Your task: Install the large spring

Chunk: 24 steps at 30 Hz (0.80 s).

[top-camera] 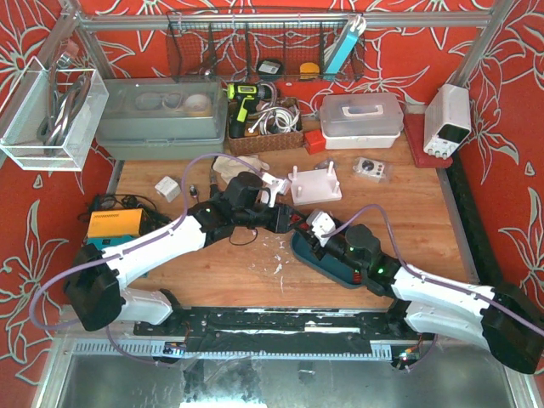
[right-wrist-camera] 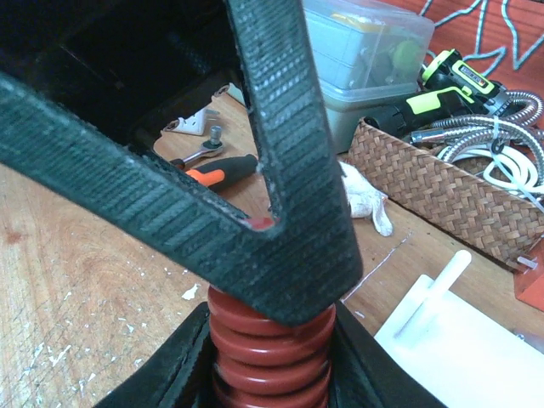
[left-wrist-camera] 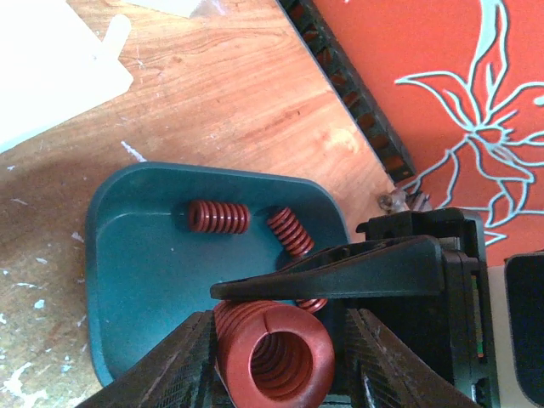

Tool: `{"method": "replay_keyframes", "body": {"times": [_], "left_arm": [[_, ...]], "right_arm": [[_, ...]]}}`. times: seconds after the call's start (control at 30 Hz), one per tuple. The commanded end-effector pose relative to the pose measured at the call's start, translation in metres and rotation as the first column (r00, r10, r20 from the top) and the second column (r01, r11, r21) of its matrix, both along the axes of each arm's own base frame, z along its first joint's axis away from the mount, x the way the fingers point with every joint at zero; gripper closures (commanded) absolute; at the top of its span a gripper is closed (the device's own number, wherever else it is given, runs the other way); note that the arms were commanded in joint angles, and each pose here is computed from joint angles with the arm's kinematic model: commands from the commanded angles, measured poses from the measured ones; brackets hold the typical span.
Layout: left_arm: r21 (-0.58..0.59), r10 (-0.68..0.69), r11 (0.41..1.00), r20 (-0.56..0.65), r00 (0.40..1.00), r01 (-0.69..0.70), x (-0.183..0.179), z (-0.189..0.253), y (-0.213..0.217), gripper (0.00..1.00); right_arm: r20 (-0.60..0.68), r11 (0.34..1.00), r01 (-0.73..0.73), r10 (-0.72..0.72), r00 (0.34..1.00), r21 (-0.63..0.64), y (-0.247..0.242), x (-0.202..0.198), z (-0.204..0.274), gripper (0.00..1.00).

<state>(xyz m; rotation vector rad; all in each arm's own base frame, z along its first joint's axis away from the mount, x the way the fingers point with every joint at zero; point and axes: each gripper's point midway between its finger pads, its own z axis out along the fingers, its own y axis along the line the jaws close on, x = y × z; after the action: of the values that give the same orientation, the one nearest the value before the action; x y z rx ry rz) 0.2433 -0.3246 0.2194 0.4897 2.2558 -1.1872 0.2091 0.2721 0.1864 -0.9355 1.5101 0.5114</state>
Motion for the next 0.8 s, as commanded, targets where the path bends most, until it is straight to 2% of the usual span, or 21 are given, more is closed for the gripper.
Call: {"method": "replay_keyframes", "body": {"times": [0.0,0.23,0.3,0.47,0.57,0.77], "left_arm": [[0.006,-0.016,1.0,0.006,1.0,0.016,0.001,0.003,-0.004,0.56],[0.044,0.006,0.999,0.009,1.0,-0.006,0.007,-0.007,-0.002,0.58],[0.047,0.007,0.999,0.012,1.0,-0.008,0.008,-0.007,-0.003,0.64],[0.046,0.008,0.999,0.027,1.0,-0.009,0.011,-0.005,-0.004,0.89],[0.045,0.006,0.999,0.033,0.999,-0.008,0.011,-0.004,-0.005,0.99],[0.052,0.04,0.998,0.06,0.997,-0.043,0.019,0.002,-0.003,1.0]], "right_arm": [[0.045,0.999,0.019,-0.021,0.999,0.041,0.004,0.005,0.022,0.97],[0.033,0.999,0.035,-0.037,0.999,0.037,0.003,0.007,0.021,0.96],[0.029,0.999,0.036,-0.037,0.999,0.038,0.003,0.007,0.021,0.96],[0.015,0.999,0.044,-0.045,0.999,0.031,0.002,0.008,0.019,0.94],[0.002,0.998,0.054,-0.054,0.999,0.032,0.001,0.009,0.017,0.88],[-0.019,0.996,0.093,-0.092,0.996,0.005,-0.002,0.014,0.011,0.63]]}}
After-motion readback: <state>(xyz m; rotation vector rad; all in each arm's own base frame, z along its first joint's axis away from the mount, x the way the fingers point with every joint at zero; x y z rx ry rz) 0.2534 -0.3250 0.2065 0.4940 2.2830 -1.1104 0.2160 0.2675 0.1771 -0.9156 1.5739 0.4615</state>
